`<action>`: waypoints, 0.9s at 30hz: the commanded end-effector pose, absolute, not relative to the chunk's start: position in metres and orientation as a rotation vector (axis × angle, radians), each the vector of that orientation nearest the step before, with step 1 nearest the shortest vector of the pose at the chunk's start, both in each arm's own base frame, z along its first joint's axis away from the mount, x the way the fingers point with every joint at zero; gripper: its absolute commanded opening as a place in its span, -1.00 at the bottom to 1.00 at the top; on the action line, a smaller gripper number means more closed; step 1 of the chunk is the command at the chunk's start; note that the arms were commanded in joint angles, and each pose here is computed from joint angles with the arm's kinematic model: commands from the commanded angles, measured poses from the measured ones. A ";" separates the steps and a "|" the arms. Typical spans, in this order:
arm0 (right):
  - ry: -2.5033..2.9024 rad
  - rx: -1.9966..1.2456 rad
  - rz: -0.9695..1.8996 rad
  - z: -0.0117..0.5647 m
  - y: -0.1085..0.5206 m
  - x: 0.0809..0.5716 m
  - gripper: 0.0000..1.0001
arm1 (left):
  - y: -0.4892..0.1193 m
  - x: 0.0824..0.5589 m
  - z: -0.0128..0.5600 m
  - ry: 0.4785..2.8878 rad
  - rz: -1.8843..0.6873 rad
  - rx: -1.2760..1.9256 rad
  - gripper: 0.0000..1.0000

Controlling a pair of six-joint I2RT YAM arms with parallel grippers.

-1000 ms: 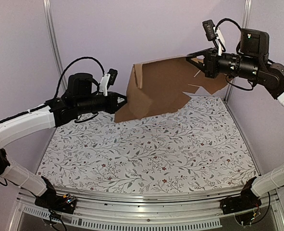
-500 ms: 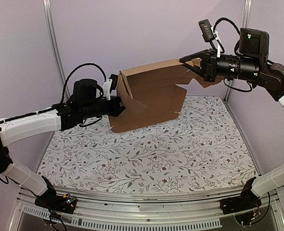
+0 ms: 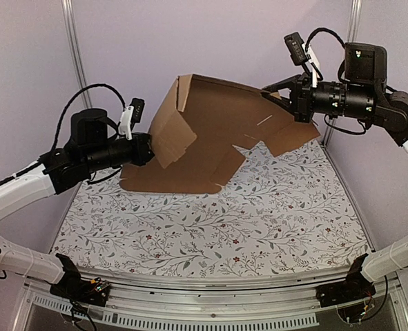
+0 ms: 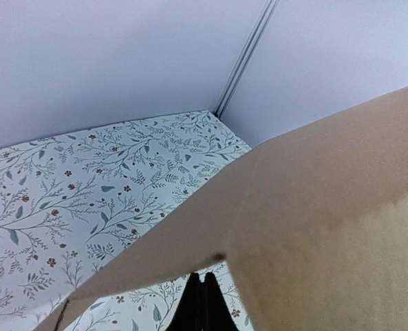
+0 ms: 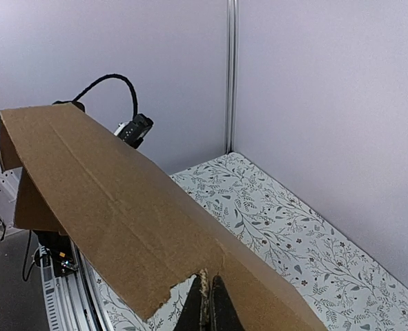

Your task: Fold the paper box

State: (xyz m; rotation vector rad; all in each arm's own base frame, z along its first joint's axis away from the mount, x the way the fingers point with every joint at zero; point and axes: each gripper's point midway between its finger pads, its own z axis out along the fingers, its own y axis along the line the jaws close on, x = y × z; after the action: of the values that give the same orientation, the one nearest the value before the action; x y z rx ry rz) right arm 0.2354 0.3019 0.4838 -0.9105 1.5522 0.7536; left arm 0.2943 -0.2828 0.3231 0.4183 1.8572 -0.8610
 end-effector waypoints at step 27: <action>1.433 -1.003 0.888 0.545 0.268 0.163 -1.00 | -0.183 0.185 0.392 1.680 -0.853 0.414 -0.98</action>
State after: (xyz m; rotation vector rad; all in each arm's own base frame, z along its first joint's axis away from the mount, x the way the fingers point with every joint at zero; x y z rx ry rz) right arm 0.1881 0.2777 0.5202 -1.0169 1.4752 0.7938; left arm 0.1840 -0.1871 0.3908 0.4274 1.6743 -0.8822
